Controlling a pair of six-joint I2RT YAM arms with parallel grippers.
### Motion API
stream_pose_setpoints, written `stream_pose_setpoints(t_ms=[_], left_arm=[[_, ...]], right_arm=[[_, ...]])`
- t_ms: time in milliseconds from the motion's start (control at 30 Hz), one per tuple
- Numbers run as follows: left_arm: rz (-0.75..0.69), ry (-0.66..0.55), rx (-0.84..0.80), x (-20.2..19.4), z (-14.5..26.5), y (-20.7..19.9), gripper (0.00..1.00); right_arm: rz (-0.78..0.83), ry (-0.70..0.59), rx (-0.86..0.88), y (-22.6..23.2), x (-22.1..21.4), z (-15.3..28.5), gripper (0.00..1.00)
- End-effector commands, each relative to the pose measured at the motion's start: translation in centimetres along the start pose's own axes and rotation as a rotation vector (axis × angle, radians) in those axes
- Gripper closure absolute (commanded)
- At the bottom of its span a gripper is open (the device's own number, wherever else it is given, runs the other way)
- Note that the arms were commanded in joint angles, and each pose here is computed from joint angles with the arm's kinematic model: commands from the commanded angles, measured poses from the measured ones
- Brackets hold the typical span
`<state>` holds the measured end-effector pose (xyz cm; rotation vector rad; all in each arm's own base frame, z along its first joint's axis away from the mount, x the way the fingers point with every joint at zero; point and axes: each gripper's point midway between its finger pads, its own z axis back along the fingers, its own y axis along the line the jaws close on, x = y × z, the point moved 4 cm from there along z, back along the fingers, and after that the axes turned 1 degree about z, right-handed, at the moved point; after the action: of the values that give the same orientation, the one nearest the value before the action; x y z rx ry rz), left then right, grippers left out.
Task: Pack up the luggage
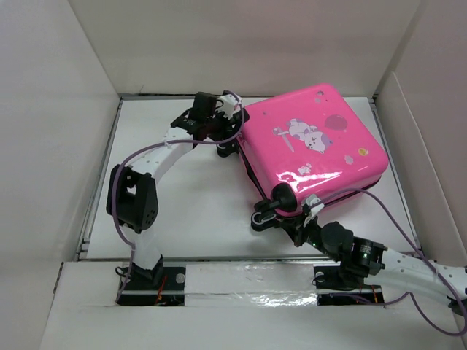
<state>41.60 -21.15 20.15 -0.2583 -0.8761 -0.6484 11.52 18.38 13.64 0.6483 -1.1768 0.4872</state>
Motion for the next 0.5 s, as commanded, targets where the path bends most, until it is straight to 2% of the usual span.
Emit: stream_pose_setpoints(t_ms=[0,167,467], left_arm=[[-0.037,-0.034,-0.010,1.3,-0.8,0.4,0.01],[-0.039,-0.054,-0.011,1.8,-1.7,0.6,0.03],[-0.071,-0.125,0.047,3.6,-0.9,1.4,0.05]], right_arm=[[-0.044,-0.124,0.071,1.8,3.9,0.1,1.00],[-0.049,-0.120,0.070,1.8,3.8,0.0,1.00],[-0.056,-0.098,0.059,1.7,3.1,-0.2,1.00]])
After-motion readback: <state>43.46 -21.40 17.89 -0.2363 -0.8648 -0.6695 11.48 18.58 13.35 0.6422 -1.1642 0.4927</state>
